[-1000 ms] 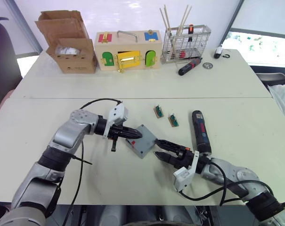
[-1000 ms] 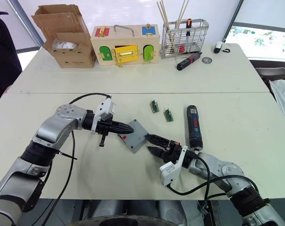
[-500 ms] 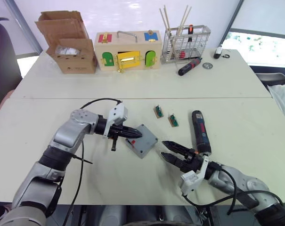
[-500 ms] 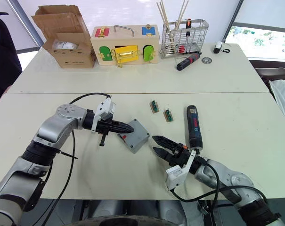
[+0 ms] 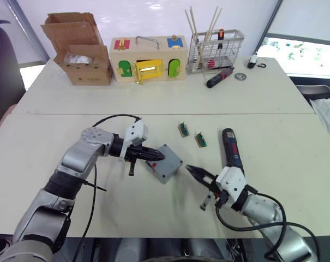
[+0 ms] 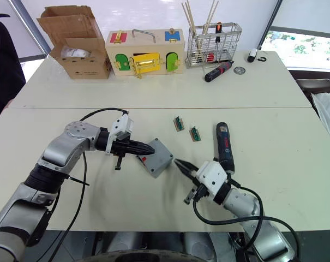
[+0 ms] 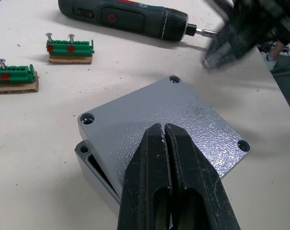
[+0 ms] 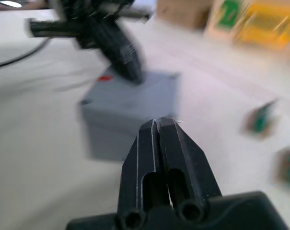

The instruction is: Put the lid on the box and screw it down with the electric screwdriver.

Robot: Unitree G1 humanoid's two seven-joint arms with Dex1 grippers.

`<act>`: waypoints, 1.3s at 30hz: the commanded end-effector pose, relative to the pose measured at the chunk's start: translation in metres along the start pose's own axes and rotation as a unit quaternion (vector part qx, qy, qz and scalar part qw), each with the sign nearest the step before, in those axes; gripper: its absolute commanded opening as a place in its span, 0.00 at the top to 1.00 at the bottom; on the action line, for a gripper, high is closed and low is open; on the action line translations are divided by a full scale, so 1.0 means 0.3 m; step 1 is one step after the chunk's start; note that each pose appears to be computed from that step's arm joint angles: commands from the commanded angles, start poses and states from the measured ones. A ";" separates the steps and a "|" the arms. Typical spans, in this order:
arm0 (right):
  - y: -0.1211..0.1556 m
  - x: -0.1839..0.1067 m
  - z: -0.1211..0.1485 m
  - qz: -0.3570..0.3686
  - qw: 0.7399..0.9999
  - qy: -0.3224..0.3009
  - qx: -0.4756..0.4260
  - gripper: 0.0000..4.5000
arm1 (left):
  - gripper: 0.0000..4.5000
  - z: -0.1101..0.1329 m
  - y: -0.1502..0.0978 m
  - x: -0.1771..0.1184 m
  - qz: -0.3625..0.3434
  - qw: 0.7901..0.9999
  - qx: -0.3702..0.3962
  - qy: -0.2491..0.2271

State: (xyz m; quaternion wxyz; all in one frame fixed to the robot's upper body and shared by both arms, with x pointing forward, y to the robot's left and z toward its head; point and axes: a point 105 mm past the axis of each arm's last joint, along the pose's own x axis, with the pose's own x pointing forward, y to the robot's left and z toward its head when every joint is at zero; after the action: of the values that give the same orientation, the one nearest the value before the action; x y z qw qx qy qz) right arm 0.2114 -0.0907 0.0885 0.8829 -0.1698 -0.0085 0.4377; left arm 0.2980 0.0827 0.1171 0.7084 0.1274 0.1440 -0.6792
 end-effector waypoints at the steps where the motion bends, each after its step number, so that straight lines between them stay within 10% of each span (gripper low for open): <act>1: 0.006 0.014 0.035 0.011 1.000 -0.014 0.013 0.99 | 0.99 -0.106 -0.006 0.005 0.007 0.998 -0.047 0.052; 39: -0.045 0.079 0.002 -0.006 1.000 -0.012 -0.027 0.99 | 0.99 0.083 0.022 -0.064 0.015 0.997 -0.058 -0.039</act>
State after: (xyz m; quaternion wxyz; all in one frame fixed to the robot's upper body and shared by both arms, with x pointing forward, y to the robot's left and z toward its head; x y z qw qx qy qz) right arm 0.2370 -0.0816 0.0829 0.8821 -0.1857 -0.0138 0.4327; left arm 0.3017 0.0908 0.1287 0.7255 0.0651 0.1815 -0.6606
